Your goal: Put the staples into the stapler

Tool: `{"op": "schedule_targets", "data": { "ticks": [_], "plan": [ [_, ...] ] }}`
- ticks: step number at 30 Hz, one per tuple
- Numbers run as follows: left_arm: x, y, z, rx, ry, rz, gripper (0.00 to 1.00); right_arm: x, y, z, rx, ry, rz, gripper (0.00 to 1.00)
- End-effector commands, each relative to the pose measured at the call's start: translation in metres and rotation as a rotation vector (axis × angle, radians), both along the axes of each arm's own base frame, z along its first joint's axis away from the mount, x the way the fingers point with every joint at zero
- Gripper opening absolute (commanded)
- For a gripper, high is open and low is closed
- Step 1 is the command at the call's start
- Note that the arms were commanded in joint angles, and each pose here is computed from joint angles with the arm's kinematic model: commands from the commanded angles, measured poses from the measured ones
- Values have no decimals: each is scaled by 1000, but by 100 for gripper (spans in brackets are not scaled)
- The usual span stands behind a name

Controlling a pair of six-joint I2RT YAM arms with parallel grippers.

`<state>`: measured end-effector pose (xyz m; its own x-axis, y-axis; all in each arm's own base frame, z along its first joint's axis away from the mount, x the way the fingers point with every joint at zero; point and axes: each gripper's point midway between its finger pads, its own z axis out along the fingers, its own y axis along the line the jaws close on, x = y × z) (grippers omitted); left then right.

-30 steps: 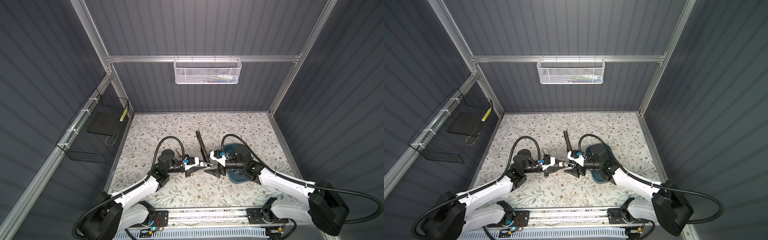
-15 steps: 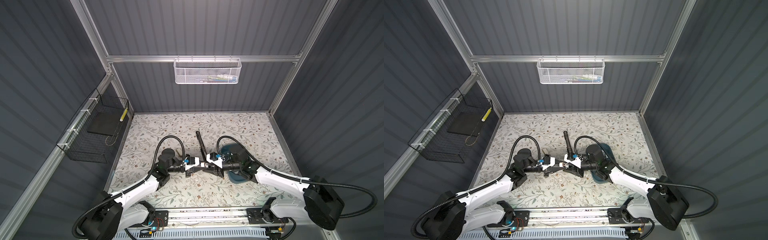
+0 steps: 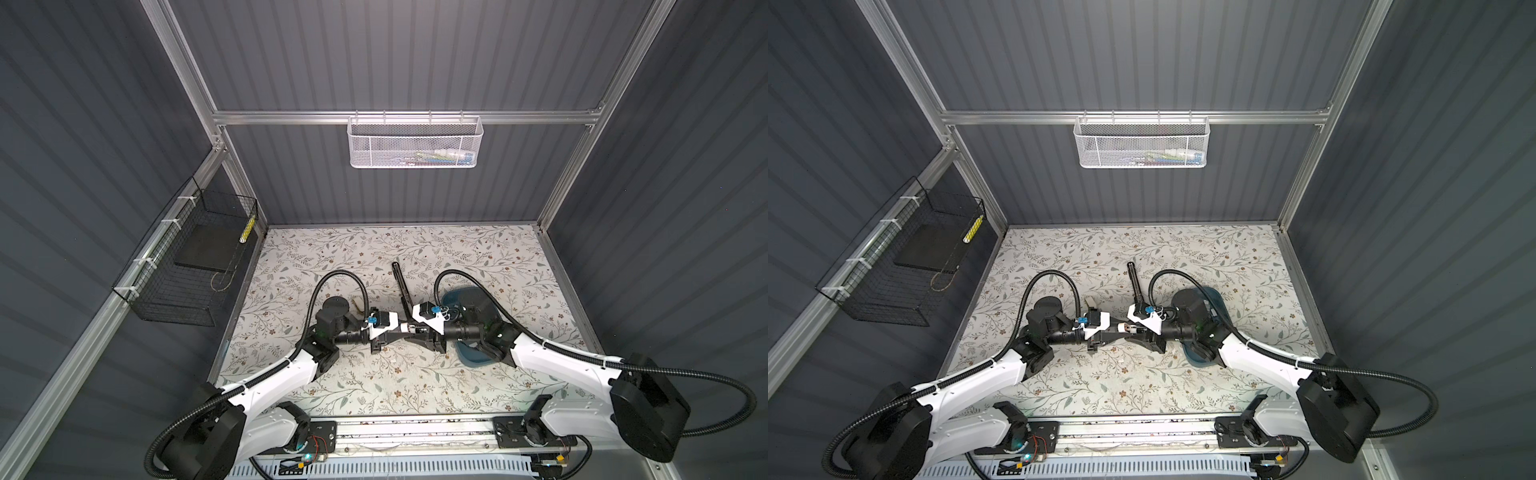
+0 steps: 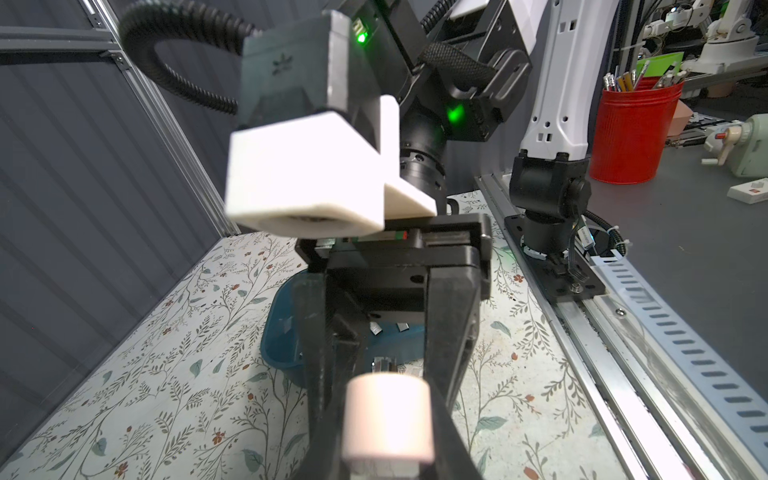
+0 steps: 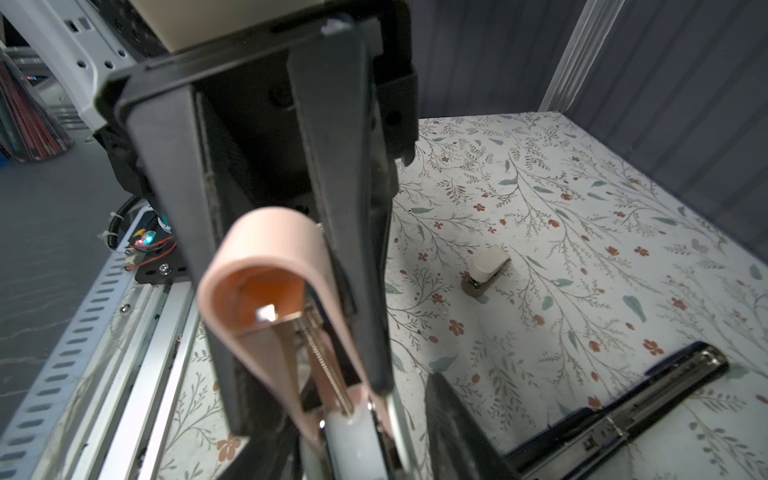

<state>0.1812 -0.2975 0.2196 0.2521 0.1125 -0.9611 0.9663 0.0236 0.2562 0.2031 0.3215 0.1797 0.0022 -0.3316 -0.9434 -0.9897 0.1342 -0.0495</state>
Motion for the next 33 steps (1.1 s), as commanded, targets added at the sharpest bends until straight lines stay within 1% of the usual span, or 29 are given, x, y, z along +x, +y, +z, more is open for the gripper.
{"op": "schedule_targets", "data": {
  "ticks": [1,2,3,4,6,7,8,9,10,11,12,14,18,20,22,23,25,28,30,33],
  "plan": [
    [3,-1,17,-29,-43,5,0,2,1,6,21,-16,-10,38],
    [7,-1,18,-33,-36,32,2,4,1,7,20,-14,-14,33],
    [13,0,19,-42,-26,75,16,6,1,7,20,-10,-23,28],
    [20,3,20,-57,-14,125,27,7,2,7,19,-8,-31,25],
    [29,12,23,-101,-32,218,35,14,1,7,16,1,-68,14],
    [32,16,26,-125,-32,258,41,17,1,8,17,5,-90,10],
    [38,22,30,-157,-30,317,50,23,0,9,19,14,-126,6],
    [45,29,33,-189,-21,382,64,30,-2,10,23,24,-170,4],
    [51,36,37,-215,-15,439,74,38,-4,12,27,36,-226,2],
    [58,44,39,-237,-10,510,82,50,-8,14,35,56,-308,0],
    [66,54,41,-259,-9,586,88,66,-17,14,37,75,-422,0],
    [78,75,41,-298,-5,722,100,90,-33,16,51,132,-603,0],
    [97,126,39,-407,17,1018,100,116,-52,13,27,267,-803,0],
    [101,149,36,-454,25,1136,100,122,-52,8,-12,332,-845,0],
    [104,168,33,-490,42,1235,100,122,-46,-1,-71,404,-854,0],
    [105,176,32,-502,51,1279,100,121,-40,-4,-94,423,-837,0],
    [107,188,29,-510,68,1353,100,114,-26,-9,-128,413,-813,0],
    [111,204,25,-528,109,1455,100,107,-9,-19,-186,408,-836,0],
    [114,212,21,-529,131,1514,100,105,-1,-31,-224,447,-861,0],
    [118,217,16,-498,151,1571,100,102,10,-62,-321,520,-905,0]
  ]
}}
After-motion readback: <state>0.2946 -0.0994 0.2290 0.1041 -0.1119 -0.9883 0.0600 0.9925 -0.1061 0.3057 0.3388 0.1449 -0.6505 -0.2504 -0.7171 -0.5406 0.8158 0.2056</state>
